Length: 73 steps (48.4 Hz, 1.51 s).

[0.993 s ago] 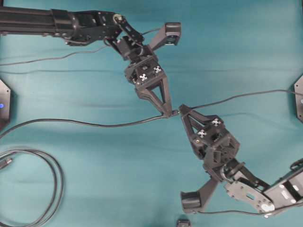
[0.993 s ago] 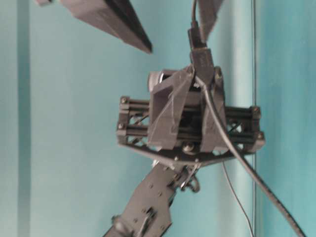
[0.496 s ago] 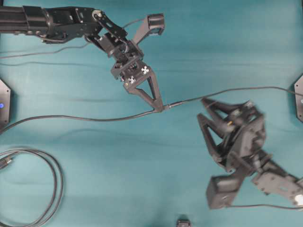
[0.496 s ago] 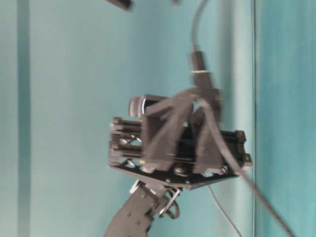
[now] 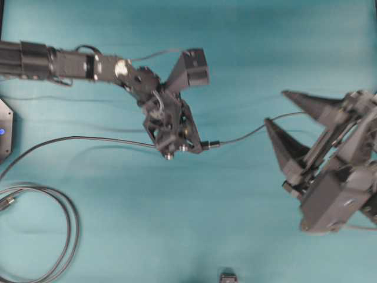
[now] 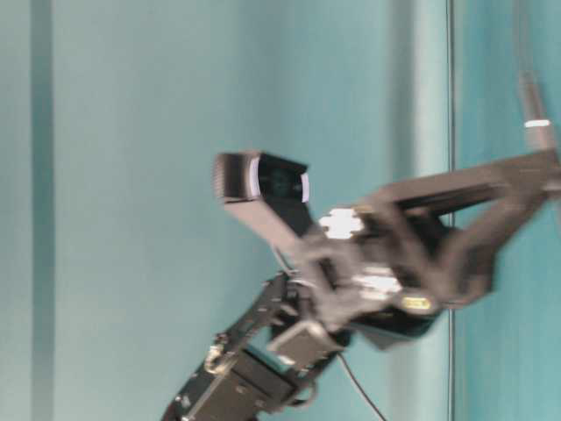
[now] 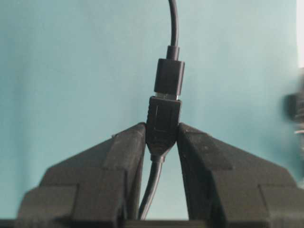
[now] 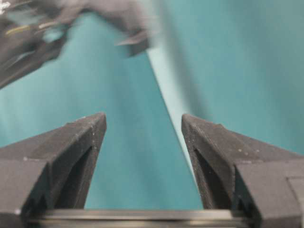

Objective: Insert the USB using both arms.

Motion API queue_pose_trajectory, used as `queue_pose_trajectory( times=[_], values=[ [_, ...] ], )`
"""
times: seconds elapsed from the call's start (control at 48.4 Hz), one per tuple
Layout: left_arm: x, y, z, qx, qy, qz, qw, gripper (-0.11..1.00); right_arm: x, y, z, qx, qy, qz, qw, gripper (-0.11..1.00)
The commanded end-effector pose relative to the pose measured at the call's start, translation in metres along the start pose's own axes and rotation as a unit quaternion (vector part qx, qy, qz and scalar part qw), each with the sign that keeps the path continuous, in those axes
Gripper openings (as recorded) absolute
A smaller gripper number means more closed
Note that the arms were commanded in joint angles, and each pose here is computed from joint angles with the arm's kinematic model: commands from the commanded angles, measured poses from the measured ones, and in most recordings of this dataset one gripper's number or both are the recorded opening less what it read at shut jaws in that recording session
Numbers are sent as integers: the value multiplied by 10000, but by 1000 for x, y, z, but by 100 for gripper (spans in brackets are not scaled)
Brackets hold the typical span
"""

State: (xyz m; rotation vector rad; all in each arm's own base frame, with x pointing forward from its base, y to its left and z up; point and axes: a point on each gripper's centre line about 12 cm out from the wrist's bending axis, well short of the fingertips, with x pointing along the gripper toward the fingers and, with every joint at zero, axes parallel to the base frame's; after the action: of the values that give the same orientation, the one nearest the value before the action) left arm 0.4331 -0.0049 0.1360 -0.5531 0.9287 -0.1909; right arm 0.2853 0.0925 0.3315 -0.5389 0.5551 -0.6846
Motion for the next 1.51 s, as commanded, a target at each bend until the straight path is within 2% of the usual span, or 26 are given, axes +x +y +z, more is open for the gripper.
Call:
queue_pose_trajectory(
  times=[0.0,0.103,0.228,0.331,0.455,0.786,1.096,1.158,1.344,1.386,1.489],
  values=[
    [3,-3,5,350,-223,275,9988,22,-7,-25,11,679,-46,-25,9977,72],
    [6,5,5,488,-438,650,9957,22,-9,-36,10,1074,-45,-44,9942,72],
    [7,16,-3,742,-406,950,9919,22,-8,-43,9,1349,-39,-61,9908,72],
    [14,20,-16,1047,-138,1042,9889,22,-6,-48,8,1452,-9,-111,9893,72],
    [24,21,-30,1263,151,1055,9863,22,-2,-51,7,1465,25,-179,9890,72],
    [35,28,-41,1351,390,1099,9839,22,2,-52,6,1462,61,-231,9890,72],
    [27,21,-31,1482,217,1102,9826,22,1,-53,6,1470,66,-229,9889,72],
    [23,19,-28,1494,158,1088,9826,28,1,-53,6,1462,68,-231,9890,72],
    [8,3,-16,1601,-102,1013,9818,80,1,-54,5,1476,58,-231,9888,72],
    [2,-2,-13,1637,-179,980,9815,83,1,-55,5,1499,61,-225,9884,72],
    [-18,-16,-2,1649,-489,915,9808,78,0,-58,1,1525,93,-205,9880,72]
  ],
)
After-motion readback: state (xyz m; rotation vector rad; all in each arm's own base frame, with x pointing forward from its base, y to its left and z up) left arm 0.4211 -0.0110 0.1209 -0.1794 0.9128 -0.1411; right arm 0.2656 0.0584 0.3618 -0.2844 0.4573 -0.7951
